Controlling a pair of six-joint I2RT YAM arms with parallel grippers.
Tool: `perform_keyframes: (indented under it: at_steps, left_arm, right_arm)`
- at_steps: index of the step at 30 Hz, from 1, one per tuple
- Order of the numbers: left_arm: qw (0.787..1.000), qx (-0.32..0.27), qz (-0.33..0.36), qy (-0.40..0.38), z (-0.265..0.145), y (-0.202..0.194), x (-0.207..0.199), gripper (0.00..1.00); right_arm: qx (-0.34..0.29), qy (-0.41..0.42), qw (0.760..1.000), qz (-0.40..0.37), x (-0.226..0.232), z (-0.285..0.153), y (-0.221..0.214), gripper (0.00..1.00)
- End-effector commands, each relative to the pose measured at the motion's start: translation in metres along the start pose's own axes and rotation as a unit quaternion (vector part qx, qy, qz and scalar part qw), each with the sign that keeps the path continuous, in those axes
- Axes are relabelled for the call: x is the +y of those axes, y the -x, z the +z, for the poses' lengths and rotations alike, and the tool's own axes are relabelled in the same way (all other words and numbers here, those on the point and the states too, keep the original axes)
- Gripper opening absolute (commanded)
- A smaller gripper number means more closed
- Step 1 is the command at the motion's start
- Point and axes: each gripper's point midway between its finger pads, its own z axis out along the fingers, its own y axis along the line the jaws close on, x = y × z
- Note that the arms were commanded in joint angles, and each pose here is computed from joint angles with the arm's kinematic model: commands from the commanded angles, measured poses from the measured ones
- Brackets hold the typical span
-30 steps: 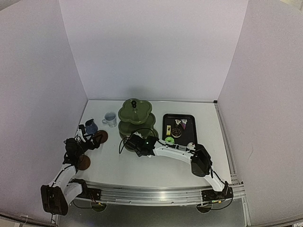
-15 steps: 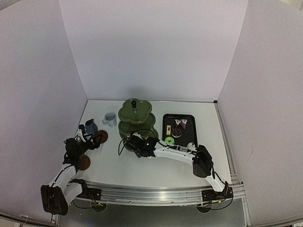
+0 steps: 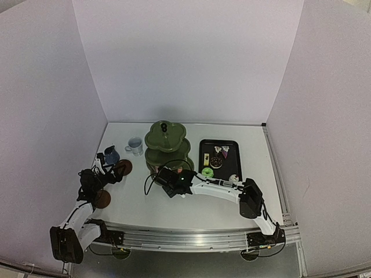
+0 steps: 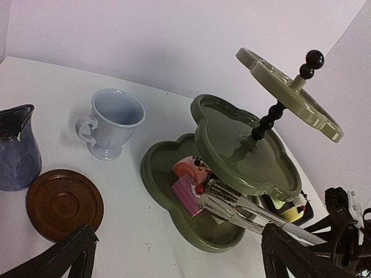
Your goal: Serve the afternoon tea
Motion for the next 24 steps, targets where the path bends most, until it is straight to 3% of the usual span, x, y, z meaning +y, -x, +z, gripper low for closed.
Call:
perform_keyframes:
  at_steps: [1, 5, 10, 19, 24]
  left_arm:
    - [1.0, -0.011, 0.007, 0.007, -0.001, 0.01, -0.001, 1.0]
    - [1.0, -0.007, 0.005, 0.027, -0.002, 0.012, 0.004, 1.0]
    - [0.999, -0.004, 0.012, 0.044, -0.004, 0.019, 0.005, 1.0]
    - [0.998, -0.003, 0.048, 0.047, -0.012, 0.034, -0.004, 1.0]
    - [0.998, 0.002, 0.042, 0.047, -0.014, 0.034, -0.005, 1.0]
  right_arm:
    - [-0.024, 0.104, 0.994, -0.013, 0.027, -0.056, 0.012, 0.33]
    - [-0.004, 0.152, 0.988, -0.012, 0.037, -0.075, -0.007, 0.33]
    - [0.02, 0.156, 0.987, 0.013, 0.02, -0.095, -0.04, 0.32]
    - [0.028, 0.118, 0.991, 0.061, -0.021, -0.118, -0.078, 0.31]
    - [0.06, 0.064, 0.986, 0.141, -0.069, -0.112, -0.094, 0.31]
